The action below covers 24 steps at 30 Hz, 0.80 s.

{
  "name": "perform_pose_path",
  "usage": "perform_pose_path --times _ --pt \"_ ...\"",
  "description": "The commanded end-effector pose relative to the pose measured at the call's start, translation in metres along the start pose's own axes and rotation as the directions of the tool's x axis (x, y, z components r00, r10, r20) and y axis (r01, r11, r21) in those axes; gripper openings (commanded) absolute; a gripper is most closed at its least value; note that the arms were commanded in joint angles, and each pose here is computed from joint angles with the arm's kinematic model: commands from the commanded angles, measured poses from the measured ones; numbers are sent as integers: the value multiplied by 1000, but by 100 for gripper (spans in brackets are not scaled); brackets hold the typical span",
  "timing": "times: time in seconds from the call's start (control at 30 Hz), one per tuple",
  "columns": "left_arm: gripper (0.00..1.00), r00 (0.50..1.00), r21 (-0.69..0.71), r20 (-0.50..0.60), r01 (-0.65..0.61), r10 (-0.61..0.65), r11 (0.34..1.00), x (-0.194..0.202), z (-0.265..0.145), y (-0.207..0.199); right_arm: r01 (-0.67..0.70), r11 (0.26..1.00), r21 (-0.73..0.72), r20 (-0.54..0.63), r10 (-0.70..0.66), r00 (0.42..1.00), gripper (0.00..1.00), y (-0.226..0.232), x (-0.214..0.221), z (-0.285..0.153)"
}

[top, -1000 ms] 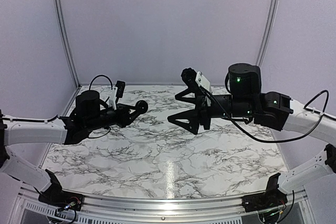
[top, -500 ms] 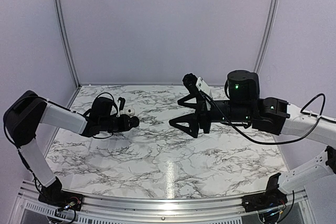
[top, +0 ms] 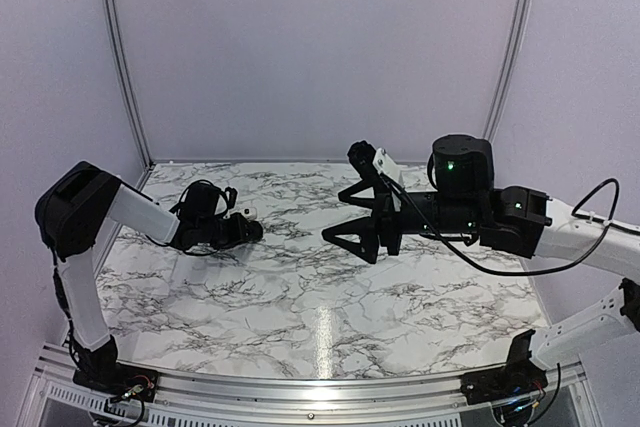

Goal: Insert the wireless bluetooth earbuds into the charging case
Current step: Place the charging case with the earbuds at the center of the board.

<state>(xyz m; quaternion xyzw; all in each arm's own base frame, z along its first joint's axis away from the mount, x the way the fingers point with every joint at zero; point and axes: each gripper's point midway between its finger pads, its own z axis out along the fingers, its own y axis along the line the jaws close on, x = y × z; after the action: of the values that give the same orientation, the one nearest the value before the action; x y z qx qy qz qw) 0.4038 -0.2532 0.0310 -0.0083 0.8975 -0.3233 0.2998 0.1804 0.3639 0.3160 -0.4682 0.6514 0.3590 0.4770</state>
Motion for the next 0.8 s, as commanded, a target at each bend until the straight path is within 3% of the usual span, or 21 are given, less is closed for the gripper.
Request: perform_pose_path --times 0.0,0.57,0.67,0.77 --pt "19 999 -34 -37 22 -24 999 4 7 10 -7 1000 15 25 6 1000 89 -3 -6 -6" --pt "61 998 -260 -46 18 -31 965 -6 -17 45 10 1000 29 18 -11 1000 90 -5 -6 -8" --pt "72 999 -290 -41 -7 -5 957 -10 -29 44 10 999 37 18 -10 1000 90 -6 -4 -11" --pt "97 999 -284 -23 -39 34 958 -19 -45 35 -2 999 50 23 1 1000 90 -12 -2 -14"
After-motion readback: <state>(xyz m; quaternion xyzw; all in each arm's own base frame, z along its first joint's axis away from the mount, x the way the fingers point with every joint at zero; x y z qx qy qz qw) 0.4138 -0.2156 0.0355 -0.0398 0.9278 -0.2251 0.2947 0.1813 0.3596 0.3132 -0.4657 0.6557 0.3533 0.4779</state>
